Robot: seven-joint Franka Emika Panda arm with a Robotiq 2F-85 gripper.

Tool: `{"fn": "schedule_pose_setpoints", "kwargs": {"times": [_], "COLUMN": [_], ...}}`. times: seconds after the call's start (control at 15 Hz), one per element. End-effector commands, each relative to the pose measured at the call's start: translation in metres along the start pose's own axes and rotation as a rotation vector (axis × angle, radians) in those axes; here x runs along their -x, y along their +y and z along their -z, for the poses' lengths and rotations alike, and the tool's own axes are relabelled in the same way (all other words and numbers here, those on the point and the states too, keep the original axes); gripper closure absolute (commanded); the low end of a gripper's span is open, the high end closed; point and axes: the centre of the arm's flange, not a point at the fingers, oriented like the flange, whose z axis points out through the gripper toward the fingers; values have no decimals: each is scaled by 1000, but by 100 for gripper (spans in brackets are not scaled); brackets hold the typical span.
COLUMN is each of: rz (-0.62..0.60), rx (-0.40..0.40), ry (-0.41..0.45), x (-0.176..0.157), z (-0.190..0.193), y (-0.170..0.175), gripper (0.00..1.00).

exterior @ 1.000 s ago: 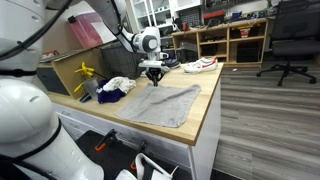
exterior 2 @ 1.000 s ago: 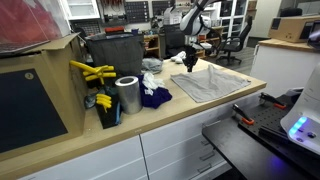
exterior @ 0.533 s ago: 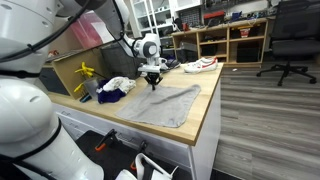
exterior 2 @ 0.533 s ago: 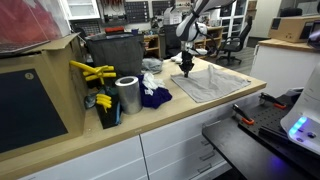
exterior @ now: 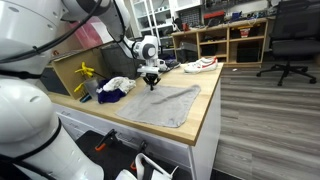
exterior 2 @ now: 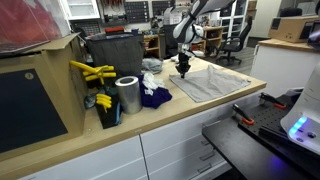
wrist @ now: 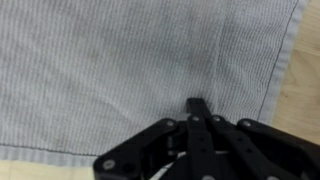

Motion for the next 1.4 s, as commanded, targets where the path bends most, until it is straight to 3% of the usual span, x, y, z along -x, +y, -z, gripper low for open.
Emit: {"fn": "schedule_pose_setpoints", "kwargs": {"times": [0.0, 0.47, 0.73, 0.8, 0.87, 1.33], "rz": [-18, 19, 62, 75, 86, 104], "rx": [-18, -33, -14, -1, 13, 138], "ry": [10, 18, 23, 14, 16, -10], "x": [-16, -28, -11, -3, 3, 65], "z": [-13, -15, 6, 15, 24, 112], "y": [-7, -30, -48, -52, -55, -44], "gripper": [100, 100, 100, 74, 73, 22]}}
